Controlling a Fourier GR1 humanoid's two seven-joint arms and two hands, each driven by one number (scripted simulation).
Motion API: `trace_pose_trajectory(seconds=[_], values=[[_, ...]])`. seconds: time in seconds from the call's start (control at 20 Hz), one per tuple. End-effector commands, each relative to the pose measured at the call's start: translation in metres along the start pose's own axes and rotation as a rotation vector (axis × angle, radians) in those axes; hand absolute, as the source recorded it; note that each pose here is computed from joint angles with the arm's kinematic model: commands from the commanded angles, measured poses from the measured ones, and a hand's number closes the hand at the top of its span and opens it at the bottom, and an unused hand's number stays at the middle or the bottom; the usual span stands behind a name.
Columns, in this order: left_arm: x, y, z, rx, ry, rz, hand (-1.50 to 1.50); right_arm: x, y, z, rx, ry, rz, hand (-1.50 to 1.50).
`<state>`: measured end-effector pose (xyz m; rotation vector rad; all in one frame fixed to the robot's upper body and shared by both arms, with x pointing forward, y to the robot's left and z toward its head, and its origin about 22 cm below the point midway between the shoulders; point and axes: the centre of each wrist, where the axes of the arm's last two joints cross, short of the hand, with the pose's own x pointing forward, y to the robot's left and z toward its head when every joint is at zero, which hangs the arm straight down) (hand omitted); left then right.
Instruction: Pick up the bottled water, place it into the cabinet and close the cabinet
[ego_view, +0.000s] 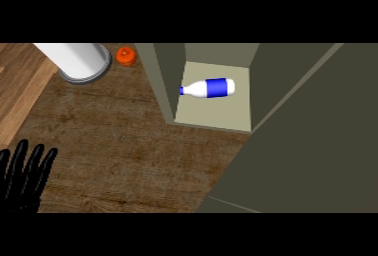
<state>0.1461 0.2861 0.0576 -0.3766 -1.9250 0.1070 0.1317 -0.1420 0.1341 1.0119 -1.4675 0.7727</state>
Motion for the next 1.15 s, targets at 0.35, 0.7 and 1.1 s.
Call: trace_pose_trajectory(seconds=[0.35, 0.7, 1.1], values=[[0.0, 0.002, 0.003, -0.011, 0.01, 0.024, -1.5, -0.015, -0.067, -0.026, -0.503, -0.071, -0.118, 1.5], [-0.008, 0.002, 0.005, -0.015, 0.038, 0.042, -1.5, -0.009, -0.126, -0.092, -0.639, -0.028, -0.139, 1.5], [-0.008, 0.01, 0.015, 0.001, 0.035, 0.038, -1.5, 0.02, -0.178, -0.167, -0.697, -0.044, -0.177, 1.5]])
